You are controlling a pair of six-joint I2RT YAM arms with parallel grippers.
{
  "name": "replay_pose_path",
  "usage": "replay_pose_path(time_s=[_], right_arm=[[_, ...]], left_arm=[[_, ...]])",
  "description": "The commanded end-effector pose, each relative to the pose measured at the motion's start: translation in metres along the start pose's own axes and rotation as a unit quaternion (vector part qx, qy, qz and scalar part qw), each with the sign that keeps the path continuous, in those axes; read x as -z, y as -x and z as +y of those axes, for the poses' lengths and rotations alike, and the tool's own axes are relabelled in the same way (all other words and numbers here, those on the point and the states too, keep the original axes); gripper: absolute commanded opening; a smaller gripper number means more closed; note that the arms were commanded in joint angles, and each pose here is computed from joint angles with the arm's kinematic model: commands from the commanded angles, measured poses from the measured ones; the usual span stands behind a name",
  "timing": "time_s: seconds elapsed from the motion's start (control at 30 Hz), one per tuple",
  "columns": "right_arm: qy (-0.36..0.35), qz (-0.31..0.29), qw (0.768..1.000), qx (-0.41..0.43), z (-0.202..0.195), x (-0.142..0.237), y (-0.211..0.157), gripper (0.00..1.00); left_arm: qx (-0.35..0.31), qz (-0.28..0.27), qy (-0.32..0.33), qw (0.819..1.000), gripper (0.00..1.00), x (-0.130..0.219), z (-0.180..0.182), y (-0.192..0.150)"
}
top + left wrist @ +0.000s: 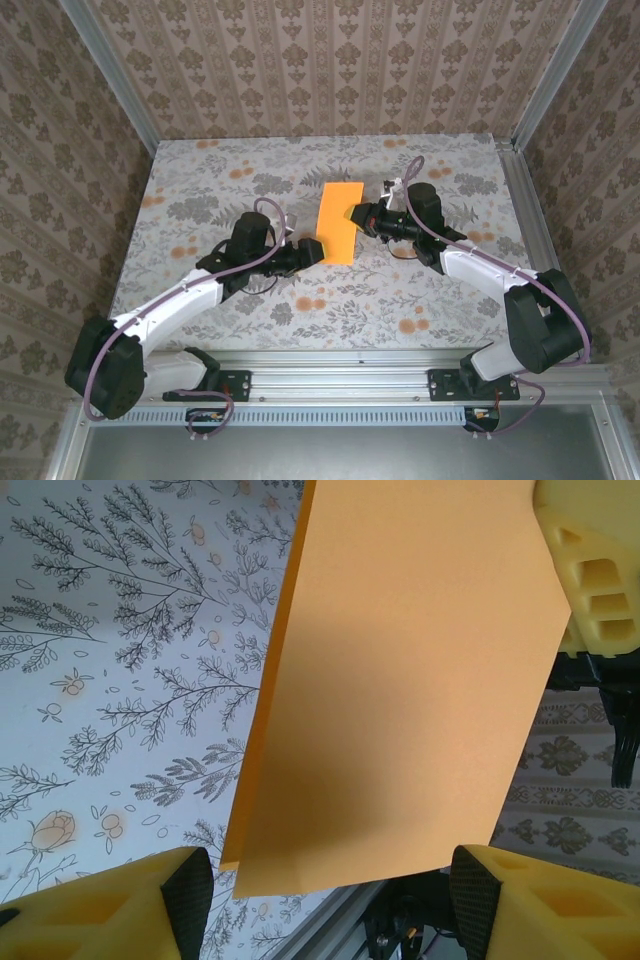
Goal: Fold a paper plane with a square sheet of paper (pick it up from the middle)
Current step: Place the paper at the center of the table.
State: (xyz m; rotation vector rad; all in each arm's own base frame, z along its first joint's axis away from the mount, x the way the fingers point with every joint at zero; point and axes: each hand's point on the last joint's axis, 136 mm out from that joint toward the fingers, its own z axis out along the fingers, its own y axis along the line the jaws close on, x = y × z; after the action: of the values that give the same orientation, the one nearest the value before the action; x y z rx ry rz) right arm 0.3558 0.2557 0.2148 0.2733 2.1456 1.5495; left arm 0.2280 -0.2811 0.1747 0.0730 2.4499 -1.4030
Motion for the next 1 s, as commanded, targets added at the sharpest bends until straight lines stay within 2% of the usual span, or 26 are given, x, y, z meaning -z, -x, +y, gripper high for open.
replay_pose_path(time_s=[0.0, 0.4, 0.67, 0.97], right_arm=[[0.014, 0.001, 1.0, 0.004, 0.007, 0.002, -0.002, 0.01], [0.015, 0.003, 1.0, 0.001, 0.006, 0.001, -0.002, 0.01], [0.013, 0.004, 1.0, 0.001, 0.004, 0.0, -0.003, 0.01], [0.012, 0.004, 1.0, 0.0, 0.002, 0.0, -0.002, 0.01]], left_arm=[[-0.013, 0.003, 0.004, 1.0, 0.67, -0.002, 0.001, -0.001], [-0.009, -0.002, -0.034, 0.999, 0.63, -0.003, -0.016, 0.005], [-0.008, -0.004, -0.04, 0.999, 0.58, 0.0, -0.019, 0.006], [-0.014, -0.015, -0.046, 0.999, 0.57, 0.009, -0.026, 0.011]])
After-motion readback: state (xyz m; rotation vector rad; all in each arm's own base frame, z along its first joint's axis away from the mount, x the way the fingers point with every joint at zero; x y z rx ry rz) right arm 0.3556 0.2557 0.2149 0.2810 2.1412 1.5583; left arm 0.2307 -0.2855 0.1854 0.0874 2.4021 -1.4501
